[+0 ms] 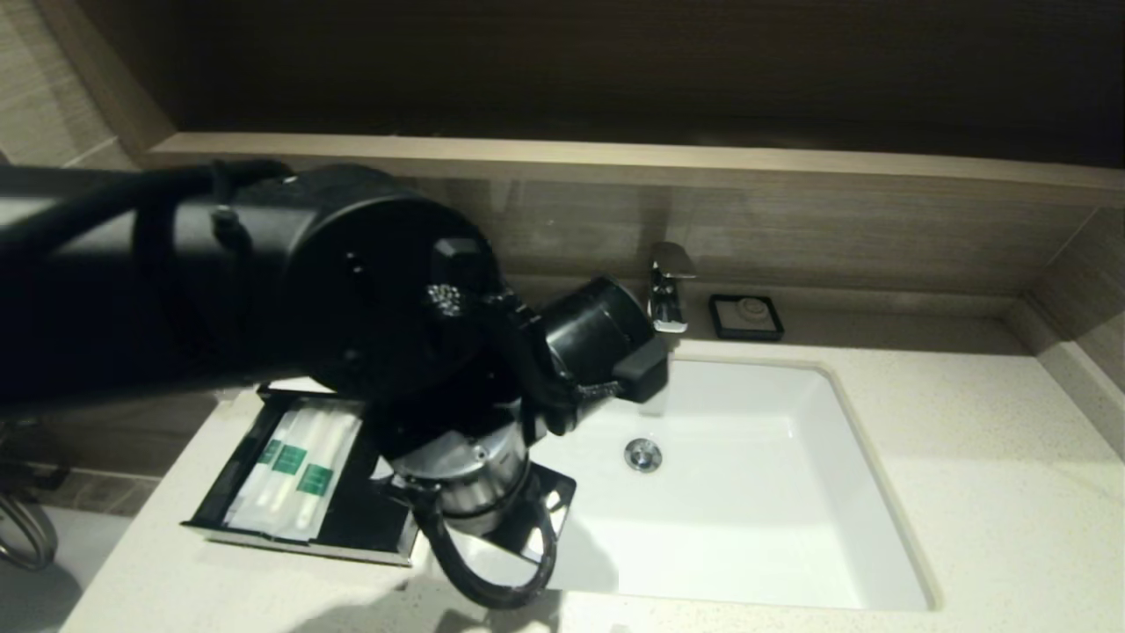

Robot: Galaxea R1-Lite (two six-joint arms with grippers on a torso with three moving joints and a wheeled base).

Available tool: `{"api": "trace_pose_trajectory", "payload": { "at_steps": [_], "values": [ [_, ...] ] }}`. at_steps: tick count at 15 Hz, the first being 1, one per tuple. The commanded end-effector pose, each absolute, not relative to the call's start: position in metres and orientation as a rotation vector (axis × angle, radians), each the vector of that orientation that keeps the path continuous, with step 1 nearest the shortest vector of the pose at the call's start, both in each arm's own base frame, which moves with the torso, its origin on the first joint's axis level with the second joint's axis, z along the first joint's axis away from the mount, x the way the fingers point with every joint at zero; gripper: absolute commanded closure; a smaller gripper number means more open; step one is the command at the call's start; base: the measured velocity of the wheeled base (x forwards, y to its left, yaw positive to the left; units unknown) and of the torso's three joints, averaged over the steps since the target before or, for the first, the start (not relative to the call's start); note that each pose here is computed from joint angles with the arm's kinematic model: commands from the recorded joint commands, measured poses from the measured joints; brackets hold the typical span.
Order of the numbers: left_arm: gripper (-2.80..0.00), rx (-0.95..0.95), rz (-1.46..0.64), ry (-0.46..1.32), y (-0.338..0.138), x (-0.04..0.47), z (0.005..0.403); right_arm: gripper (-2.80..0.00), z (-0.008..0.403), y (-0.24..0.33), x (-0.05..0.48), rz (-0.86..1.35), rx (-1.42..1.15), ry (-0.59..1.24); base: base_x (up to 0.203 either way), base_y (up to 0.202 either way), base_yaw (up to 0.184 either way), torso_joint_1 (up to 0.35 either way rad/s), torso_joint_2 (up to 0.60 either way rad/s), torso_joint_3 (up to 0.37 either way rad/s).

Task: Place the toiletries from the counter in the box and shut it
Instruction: Pick up the bathroom toiletry

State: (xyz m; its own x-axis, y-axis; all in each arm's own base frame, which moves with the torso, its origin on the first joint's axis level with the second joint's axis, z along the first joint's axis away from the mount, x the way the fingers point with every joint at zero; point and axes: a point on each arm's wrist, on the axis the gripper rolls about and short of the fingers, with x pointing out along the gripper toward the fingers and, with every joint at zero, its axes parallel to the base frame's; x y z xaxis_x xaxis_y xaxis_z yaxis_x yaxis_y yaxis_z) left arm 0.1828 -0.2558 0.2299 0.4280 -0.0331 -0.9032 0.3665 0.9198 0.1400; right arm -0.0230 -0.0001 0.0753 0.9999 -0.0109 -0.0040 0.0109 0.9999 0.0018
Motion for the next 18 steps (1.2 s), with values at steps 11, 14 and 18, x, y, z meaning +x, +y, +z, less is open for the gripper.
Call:
{"api": "trace_pose_trajectory", "payload": {
  "at_steps": [11,14,18],
  "values": [
    [0.0,0.432,-0.545,1.286,-0.31,0.139,0.201,0.0,0.075,0.0,-0.023,-0.009,0.002,0.005,0.0,0.0,0.0,0.0,0.0,0.0],
    [0.0,0.459,-0.553,1.295,-0.318,0.137,0.193,0.0,0.075,0.0,-0.023,-0.011,0.003,0.003,0.0,0.0,0.0,0.0,0.0,0.0],
    [0.0,0.48,-0.562,1.305,-0.326,0.129,0.186,0.0,0.075,0.0,-0.023,-0.011,0.002,0.005,0.0,0.0,0.0,0.0,0.0,0.0]
  ]
}}
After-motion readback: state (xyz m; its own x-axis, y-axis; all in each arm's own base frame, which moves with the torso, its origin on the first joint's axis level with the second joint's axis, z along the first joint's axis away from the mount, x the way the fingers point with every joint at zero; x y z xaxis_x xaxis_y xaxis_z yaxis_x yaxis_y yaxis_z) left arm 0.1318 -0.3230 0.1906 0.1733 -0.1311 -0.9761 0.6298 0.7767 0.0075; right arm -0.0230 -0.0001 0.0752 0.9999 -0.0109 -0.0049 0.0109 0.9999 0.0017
